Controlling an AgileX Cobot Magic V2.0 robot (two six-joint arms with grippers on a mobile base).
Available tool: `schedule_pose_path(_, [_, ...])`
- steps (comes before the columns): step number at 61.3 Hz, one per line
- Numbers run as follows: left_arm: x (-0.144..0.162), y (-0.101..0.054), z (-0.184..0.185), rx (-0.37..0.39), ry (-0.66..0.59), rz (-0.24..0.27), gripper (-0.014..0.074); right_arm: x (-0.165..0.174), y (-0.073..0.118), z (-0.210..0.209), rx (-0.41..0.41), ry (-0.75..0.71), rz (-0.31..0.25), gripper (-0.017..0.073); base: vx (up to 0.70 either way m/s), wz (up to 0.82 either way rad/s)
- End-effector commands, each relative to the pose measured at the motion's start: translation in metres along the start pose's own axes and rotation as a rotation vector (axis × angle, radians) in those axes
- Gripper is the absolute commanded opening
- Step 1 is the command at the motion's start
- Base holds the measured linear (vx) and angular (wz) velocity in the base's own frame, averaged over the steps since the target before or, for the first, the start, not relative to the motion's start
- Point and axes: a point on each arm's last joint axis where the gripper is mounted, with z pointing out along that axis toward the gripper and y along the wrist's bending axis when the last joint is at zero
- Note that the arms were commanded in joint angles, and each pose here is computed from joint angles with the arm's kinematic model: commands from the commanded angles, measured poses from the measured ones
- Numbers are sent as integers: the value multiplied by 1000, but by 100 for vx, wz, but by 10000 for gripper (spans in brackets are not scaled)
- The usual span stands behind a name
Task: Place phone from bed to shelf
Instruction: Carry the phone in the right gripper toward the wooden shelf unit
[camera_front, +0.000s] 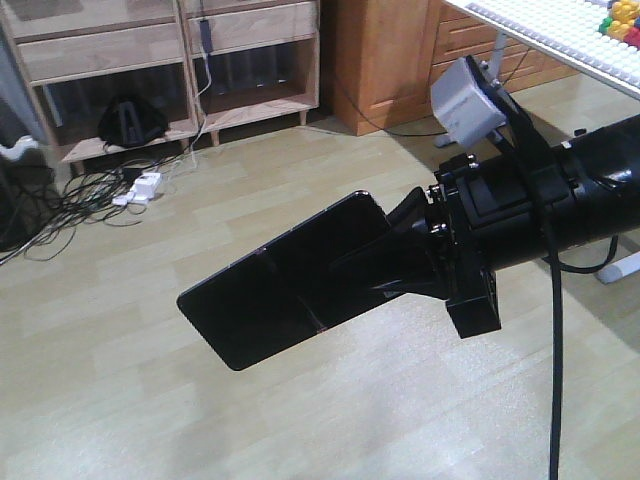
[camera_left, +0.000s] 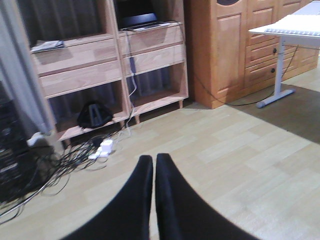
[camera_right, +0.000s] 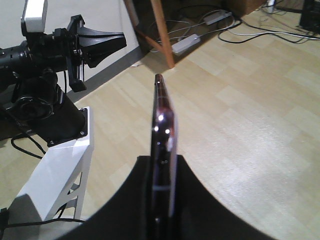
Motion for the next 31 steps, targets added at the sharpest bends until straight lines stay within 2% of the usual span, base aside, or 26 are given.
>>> schedule_pose_path(1, [-14, 2, -2, -10, -100, -15, 1, -14, 18, -11, -67, -74, -26, -3, 39, -20])
schedule_pose_path(31, [-14, 2, -2, -10, -100, -15, 1, -14, 18, -11, -67, -74, -25, -3, 40, -17])
